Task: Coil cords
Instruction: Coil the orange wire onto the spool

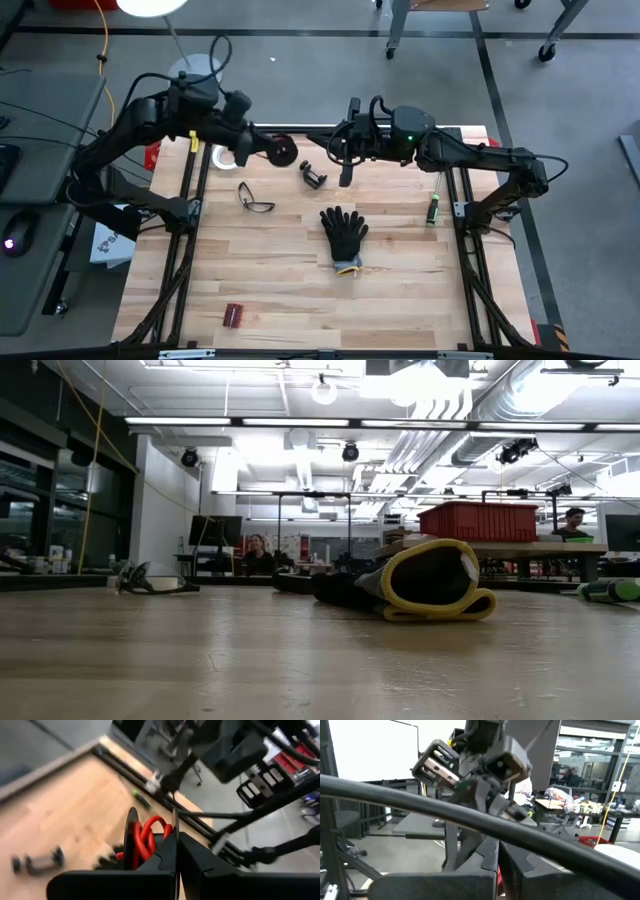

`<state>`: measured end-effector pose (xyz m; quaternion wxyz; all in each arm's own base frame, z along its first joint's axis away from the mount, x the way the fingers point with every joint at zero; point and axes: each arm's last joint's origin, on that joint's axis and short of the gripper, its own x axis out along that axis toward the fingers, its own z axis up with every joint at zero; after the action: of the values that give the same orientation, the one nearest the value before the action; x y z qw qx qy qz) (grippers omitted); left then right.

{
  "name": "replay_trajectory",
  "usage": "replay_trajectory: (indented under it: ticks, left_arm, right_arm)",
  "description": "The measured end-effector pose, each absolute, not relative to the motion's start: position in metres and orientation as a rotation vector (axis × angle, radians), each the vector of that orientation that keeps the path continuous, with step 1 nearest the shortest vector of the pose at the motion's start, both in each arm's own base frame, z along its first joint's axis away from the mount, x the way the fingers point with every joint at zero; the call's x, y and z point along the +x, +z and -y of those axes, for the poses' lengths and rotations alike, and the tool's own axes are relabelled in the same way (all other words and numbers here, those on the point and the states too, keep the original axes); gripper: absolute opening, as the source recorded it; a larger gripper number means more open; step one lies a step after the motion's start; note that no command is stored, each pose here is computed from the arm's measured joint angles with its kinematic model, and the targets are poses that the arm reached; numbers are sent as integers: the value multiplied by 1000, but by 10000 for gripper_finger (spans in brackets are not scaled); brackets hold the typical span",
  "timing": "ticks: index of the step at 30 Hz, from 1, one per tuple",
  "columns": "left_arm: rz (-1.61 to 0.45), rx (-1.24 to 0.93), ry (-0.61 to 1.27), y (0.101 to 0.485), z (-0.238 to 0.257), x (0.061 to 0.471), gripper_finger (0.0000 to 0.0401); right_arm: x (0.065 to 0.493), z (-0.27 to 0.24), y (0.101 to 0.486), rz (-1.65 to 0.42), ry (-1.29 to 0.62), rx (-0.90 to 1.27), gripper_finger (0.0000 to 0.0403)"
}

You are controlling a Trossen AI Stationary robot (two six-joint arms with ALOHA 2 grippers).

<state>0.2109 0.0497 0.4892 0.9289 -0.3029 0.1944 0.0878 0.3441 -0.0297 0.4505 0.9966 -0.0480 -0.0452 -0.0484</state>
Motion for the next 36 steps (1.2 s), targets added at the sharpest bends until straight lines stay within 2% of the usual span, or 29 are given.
replay_trajectory:
  ticks: [9,16,20,26,29,36]
  left_arm:
    - [-418,-488,196,490,-48,201,0]
    - [-504,-216,197,484,-44,197,0]
    - [-522,-59,172,483,-40,202,0]
    - [-547,90,103,480,-32,209,0]
    - [-558,148,106,479,-27,213,0]
    - [-483,139,98,485,-19,218,0]
  right_arm:
    - [344,30,448,61,-91,-70,0]
    - [340,31,443,-13,-97,-27,5]
    - [339,34,434,-107,-105,-25,43]
    - [338,34,428,-180,-108,-77,144]
    - [337,34,423,-234,-105,-120,181]
    - [335,41,419,-292,-234,-230,195]
